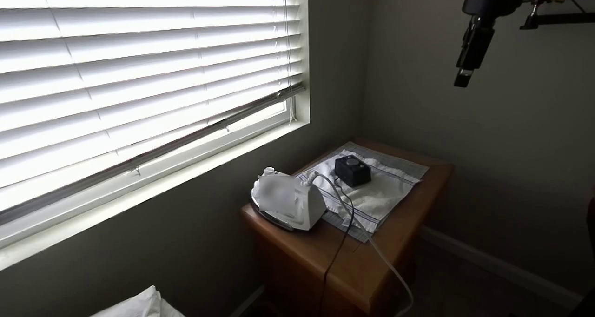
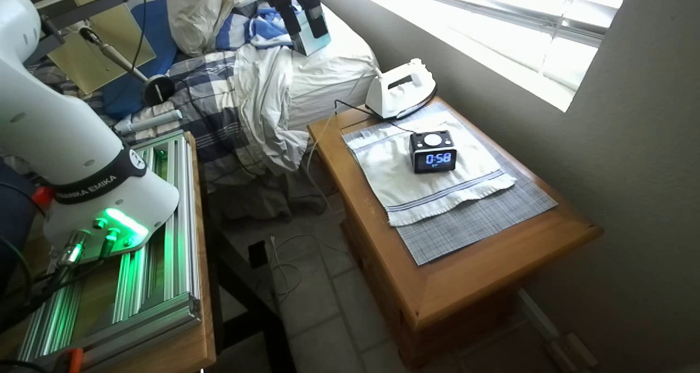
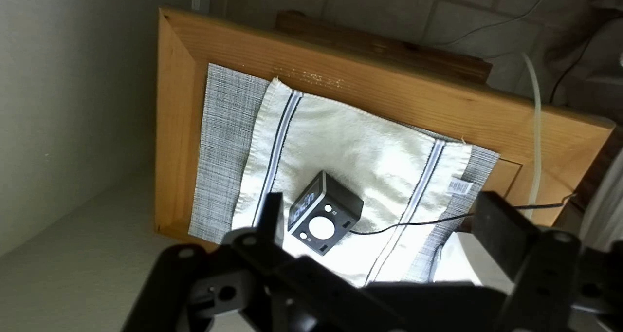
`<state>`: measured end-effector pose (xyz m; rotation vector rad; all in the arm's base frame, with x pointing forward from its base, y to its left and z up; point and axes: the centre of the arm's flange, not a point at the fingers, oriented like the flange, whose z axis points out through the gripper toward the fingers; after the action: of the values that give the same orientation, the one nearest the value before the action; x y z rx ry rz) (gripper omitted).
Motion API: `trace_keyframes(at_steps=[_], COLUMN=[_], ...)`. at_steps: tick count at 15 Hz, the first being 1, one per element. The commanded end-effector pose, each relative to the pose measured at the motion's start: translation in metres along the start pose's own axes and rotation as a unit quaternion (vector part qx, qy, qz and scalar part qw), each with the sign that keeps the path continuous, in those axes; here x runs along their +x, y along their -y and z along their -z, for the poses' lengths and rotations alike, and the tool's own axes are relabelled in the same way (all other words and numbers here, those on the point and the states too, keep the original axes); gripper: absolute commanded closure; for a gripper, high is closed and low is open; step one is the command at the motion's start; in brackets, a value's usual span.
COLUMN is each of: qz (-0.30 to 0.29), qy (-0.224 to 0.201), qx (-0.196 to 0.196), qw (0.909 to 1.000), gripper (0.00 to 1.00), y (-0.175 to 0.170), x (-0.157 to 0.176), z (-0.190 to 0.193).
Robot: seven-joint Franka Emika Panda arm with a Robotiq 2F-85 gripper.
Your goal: Press down on the top of the alarm clock.
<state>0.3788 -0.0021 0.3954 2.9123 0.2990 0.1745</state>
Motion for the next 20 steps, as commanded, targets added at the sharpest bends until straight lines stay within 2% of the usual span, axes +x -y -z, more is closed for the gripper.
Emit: trace_keyframes(at_steps=[1, 4, 5, 6, 12, 16, 18, 19, 20], qz=[0.006, 0.012, 0.018, 0.018, 0.008, 0.011, 0.013, 0.006, 0.007], qy=[0.033, 0.045, 0.042, 0.041, 0.024, 0.010, 0.008, 0.016, 0.015], qx=[0.006, 0.015, 0.020, 0.019, 0.032, 0.032, 0.029, 0.029, 0.029], qw=[0.9994, 0.9988, 0.9987, 0.9988, 0.9992, 0.9994, 0.9995, 0.9994, 0.9994], gripper=[0.00, 0.00, 0.11, 0.26, 0.69, 0.96, 1.00, 0.93, 0.99], y=[0.009, 0.008, 0.003, -0.003, -0.043, -0.055, -0.057, -0.048, -0.049], x=[0.062, 0.093, 0.101, 0.109, 0.146, 0.174, 0.186, 0.161, 0.166], z=[-0.024, -0.055, -0.066, -0.079, -0.133, -0.164, -0.179, -0.161, -0.167])
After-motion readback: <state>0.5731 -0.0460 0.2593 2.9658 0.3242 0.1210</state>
